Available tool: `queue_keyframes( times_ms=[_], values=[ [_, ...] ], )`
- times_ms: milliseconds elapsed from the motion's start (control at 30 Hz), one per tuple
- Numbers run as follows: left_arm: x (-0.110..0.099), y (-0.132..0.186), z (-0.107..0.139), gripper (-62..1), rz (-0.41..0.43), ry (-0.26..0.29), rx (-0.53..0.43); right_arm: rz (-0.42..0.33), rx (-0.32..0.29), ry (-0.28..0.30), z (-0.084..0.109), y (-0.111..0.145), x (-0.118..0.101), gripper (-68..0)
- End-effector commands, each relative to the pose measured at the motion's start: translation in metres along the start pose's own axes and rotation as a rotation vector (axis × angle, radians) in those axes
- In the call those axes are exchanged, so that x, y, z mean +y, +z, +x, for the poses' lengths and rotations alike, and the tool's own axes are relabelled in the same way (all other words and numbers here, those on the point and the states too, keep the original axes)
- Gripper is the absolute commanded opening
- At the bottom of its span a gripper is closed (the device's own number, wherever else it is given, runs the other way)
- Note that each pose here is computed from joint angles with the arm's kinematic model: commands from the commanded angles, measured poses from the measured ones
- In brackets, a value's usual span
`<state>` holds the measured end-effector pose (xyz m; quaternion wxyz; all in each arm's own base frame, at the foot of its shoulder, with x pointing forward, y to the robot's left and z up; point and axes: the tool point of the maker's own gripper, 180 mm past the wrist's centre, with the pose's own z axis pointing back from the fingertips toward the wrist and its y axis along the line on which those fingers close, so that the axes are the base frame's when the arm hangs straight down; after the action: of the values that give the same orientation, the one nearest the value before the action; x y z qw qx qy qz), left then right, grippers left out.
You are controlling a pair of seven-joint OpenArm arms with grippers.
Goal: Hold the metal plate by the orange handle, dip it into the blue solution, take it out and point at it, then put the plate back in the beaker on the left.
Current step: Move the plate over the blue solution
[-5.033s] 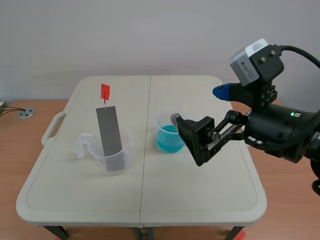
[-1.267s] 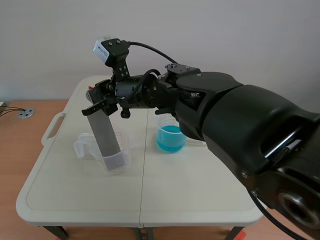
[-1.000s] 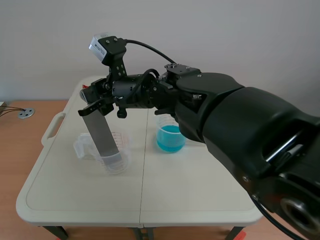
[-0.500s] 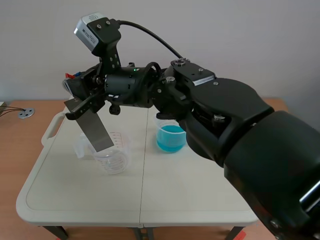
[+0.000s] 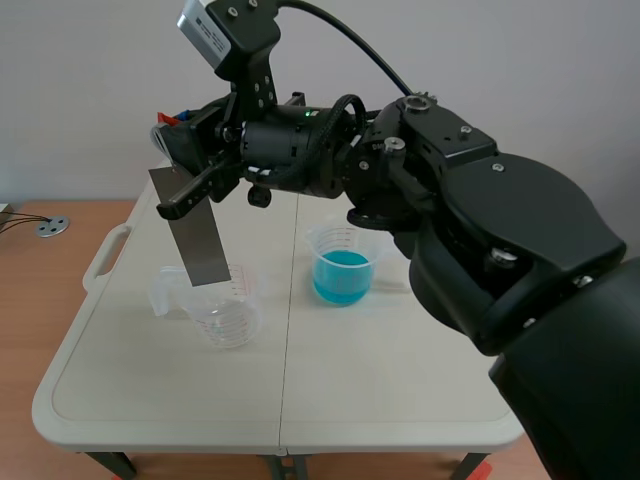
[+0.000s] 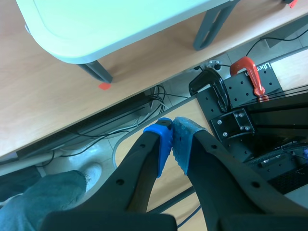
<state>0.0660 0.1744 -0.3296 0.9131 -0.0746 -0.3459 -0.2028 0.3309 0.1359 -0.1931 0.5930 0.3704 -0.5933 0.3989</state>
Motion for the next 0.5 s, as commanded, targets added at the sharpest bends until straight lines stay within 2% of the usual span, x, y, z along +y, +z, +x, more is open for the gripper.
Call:
queue_keyframes(
  times_ms=[0,467],
  values=[
    [-0.002,0.000,0.005,-58.2,-0.008,0.006,-0.020,-0.008,-0.055,0.030,0.023,0.002,-0.006,-66.2],
    [-0.002,0.000,0.005,-58.2,-0.007,0.006,-0.020,-0.107,-0.090,0.143,0.058,0.037,-0.035,-66.2]
  ],
)
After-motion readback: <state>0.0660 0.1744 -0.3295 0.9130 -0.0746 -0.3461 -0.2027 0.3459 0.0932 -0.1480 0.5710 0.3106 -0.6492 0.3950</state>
